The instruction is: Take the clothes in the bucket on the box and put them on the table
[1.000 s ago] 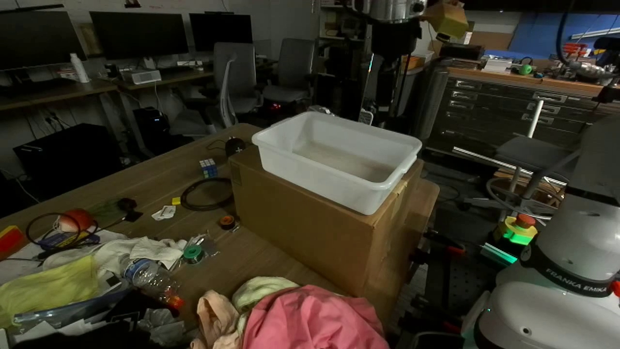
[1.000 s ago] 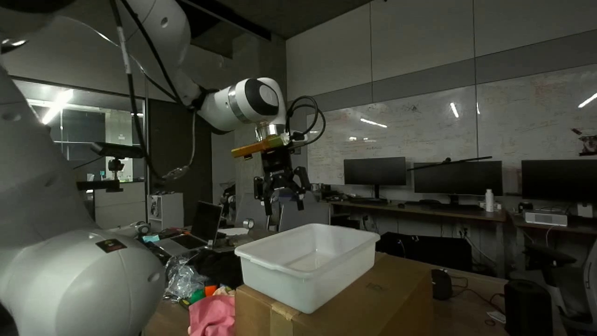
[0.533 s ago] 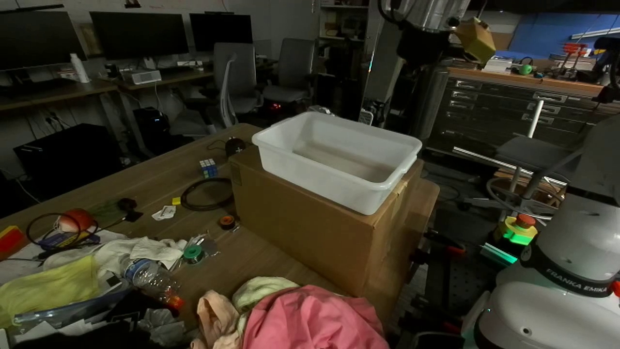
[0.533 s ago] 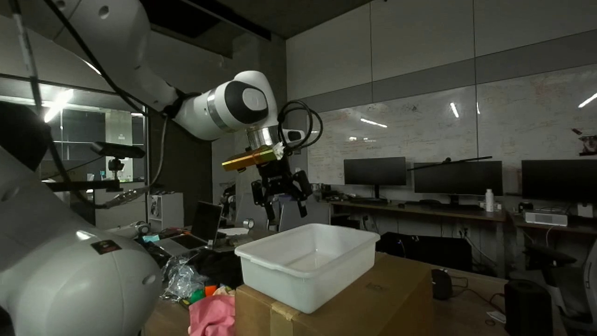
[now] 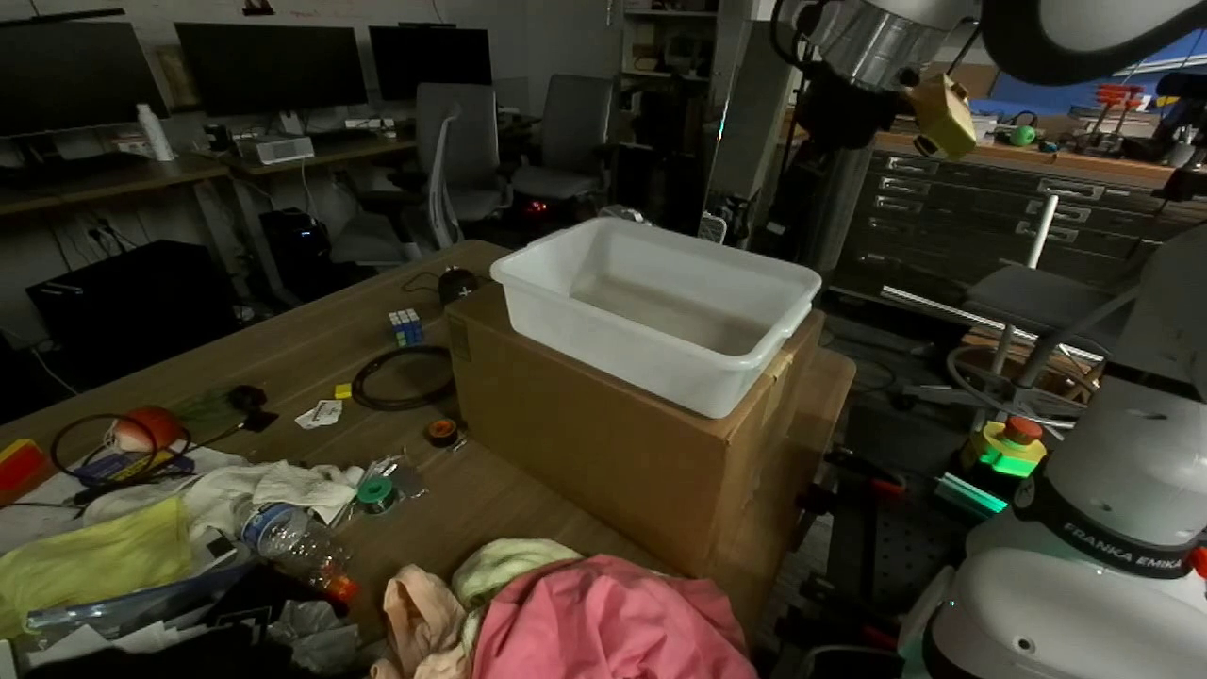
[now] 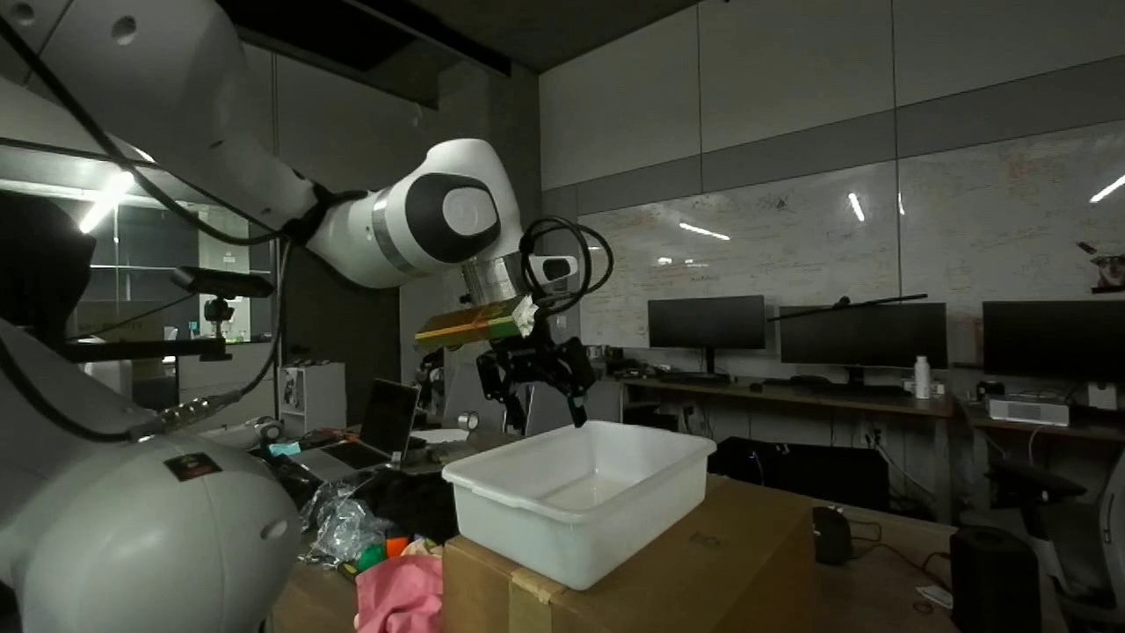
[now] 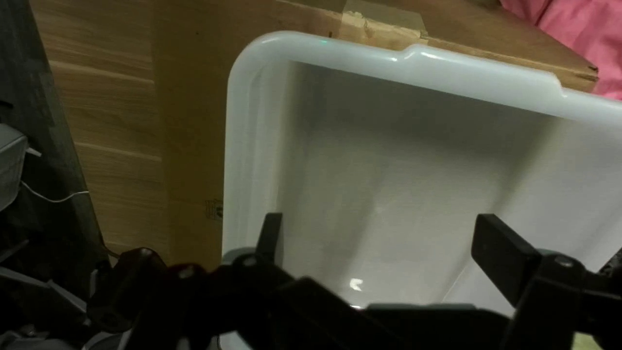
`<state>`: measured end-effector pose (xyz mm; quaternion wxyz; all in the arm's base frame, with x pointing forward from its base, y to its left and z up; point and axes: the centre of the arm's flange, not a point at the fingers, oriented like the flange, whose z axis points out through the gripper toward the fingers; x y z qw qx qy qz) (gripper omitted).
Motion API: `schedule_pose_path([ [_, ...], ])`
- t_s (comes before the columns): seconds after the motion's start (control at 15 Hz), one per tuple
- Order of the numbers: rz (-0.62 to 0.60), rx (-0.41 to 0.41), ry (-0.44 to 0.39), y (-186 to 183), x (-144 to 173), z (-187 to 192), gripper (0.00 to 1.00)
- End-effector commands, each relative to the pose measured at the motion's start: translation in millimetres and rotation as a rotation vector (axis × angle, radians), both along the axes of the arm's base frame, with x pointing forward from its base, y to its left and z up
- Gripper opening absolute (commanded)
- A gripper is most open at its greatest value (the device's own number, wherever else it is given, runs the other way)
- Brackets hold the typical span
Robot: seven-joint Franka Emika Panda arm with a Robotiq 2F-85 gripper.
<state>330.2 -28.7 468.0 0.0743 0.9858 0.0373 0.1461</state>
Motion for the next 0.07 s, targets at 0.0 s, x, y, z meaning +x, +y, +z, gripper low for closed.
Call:
schedule_pose_path([
  [0.0, 0.002, -0.002, 0.001, 1.0, 0.5, 0.0, 1.0],
])
